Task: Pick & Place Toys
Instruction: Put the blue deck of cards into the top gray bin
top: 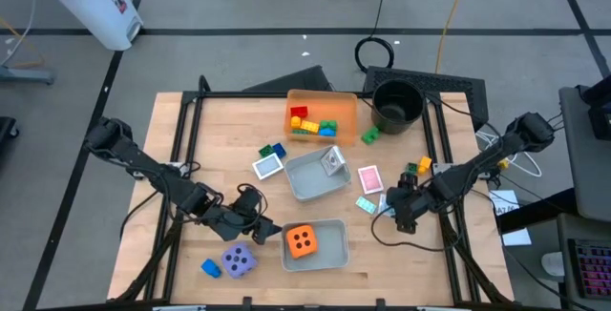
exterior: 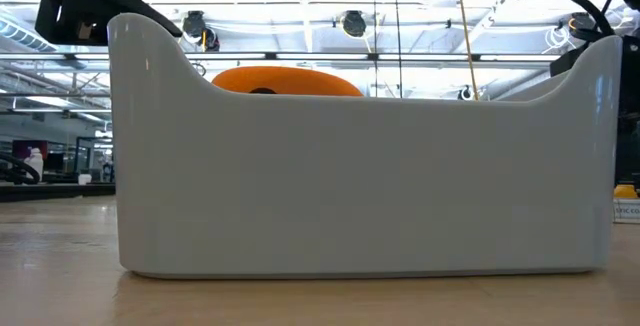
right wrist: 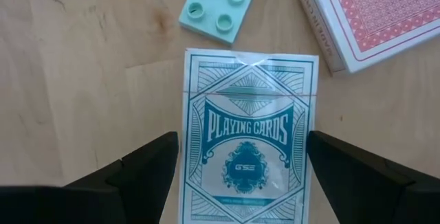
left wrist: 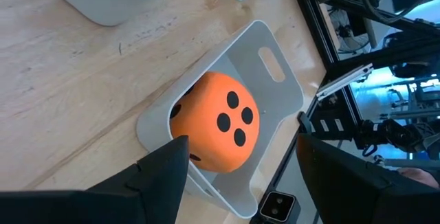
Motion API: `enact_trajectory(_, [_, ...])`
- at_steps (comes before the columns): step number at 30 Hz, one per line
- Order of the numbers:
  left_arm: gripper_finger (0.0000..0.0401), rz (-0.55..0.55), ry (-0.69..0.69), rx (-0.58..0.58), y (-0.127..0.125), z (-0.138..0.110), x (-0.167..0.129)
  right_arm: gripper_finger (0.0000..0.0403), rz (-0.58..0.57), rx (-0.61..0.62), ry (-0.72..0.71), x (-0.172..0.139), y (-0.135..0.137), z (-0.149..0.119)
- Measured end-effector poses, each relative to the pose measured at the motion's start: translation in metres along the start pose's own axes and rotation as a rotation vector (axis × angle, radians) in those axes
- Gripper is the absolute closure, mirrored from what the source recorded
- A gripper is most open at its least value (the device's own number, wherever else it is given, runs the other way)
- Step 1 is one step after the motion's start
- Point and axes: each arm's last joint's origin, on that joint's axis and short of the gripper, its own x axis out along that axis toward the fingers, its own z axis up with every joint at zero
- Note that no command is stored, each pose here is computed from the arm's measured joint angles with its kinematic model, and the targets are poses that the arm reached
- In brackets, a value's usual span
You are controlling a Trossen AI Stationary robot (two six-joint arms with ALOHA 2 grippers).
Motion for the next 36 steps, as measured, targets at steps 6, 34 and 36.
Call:
enact_trajectory(6, [0.013,0.001,0.0,0.0,0.0001,0.0,0.0,0.0083,-0.028,-0.01,0.015,0.0045,0.0007,0.0001])
enact_trajectory(34, [0.013,0.001,-0.001,0.0,0.0001,0.0,0.0,0.0083,-0.068,-0.027,0.006,0.0074,-0.0002,0.0001])
enact_trajectory(36, [0.013,0.001,-0.001,0.0,0.0001,0.0,0.0,0.0082,-0.067,-0.026,0.006,0.0074,-0.0002,0.0001])
